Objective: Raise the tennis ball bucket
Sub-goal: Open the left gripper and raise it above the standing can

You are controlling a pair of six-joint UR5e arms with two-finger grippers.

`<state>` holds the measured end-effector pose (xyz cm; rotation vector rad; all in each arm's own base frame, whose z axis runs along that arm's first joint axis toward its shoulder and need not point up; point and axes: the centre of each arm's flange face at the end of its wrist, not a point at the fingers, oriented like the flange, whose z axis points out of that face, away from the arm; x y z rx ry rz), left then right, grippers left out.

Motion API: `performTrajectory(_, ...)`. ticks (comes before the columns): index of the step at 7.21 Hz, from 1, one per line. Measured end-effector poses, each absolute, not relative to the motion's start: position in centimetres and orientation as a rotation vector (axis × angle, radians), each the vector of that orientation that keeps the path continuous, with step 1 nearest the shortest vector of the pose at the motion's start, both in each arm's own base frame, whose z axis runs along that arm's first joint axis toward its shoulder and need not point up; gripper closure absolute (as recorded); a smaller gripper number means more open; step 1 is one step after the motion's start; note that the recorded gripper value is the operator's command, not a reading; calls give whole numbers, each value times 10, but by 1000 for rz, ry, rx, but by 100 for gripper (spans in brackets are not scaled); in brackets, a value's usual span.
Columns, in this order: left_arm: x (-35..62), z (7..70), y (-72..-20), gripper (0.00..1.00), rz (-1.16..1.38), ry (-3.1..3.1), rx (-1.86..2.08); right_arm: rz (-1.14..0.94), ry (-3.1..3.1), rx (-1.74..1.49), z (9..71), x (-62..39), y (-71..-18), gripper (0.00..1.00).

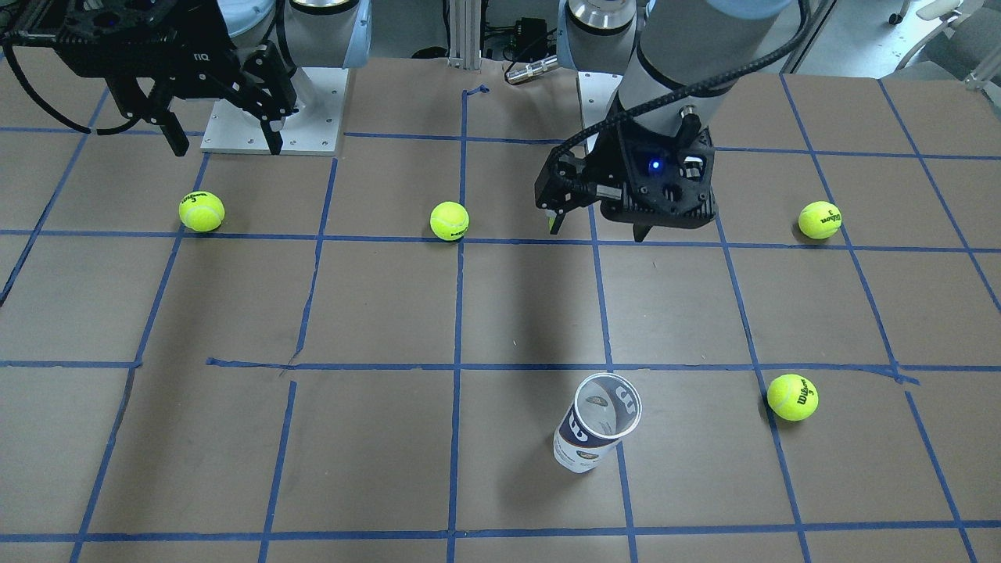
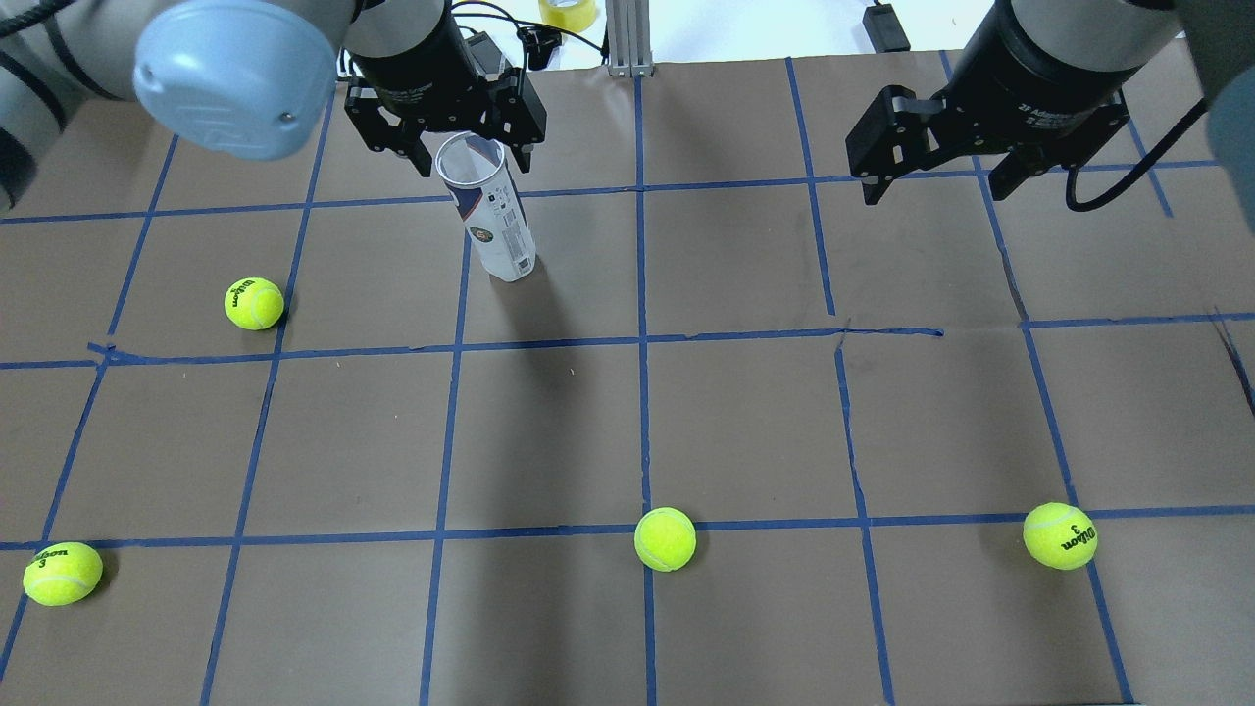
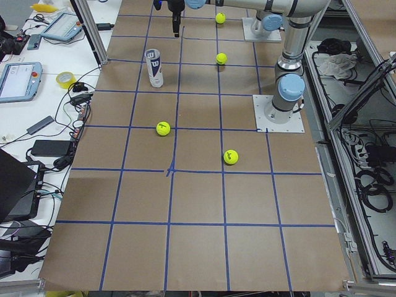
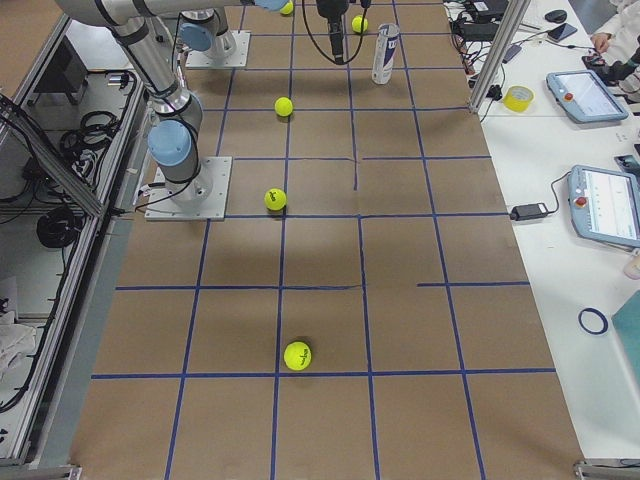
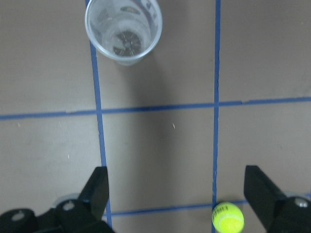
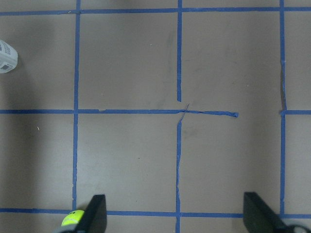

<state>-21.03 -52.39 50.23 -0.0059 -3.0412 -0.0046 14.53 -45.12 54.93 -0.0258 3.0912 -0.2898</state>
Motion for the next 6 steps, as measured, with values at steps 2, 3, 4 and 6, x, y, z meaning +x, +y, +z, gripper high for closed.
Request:
performTrajectory(2, -203, 518, -503, 0, -14, -3061, 3, -326, 3082, -27, 548, 144, -464, 0)
performTrajectory(3, -201, 523, -496, 0, -7, -3069, -1, -327, 3086, -26, 543, 143, -470, 0)
performTrajectory(4, -198, 525, -490, 0, 2, -3073, -9, -319, 3094, -24, 536, 142, -476, 0)
performTrajectory(6, -195, 525, -486, 0, 48, -3075, -10, -289, 3102, -21, 524, 141, -483, 0)
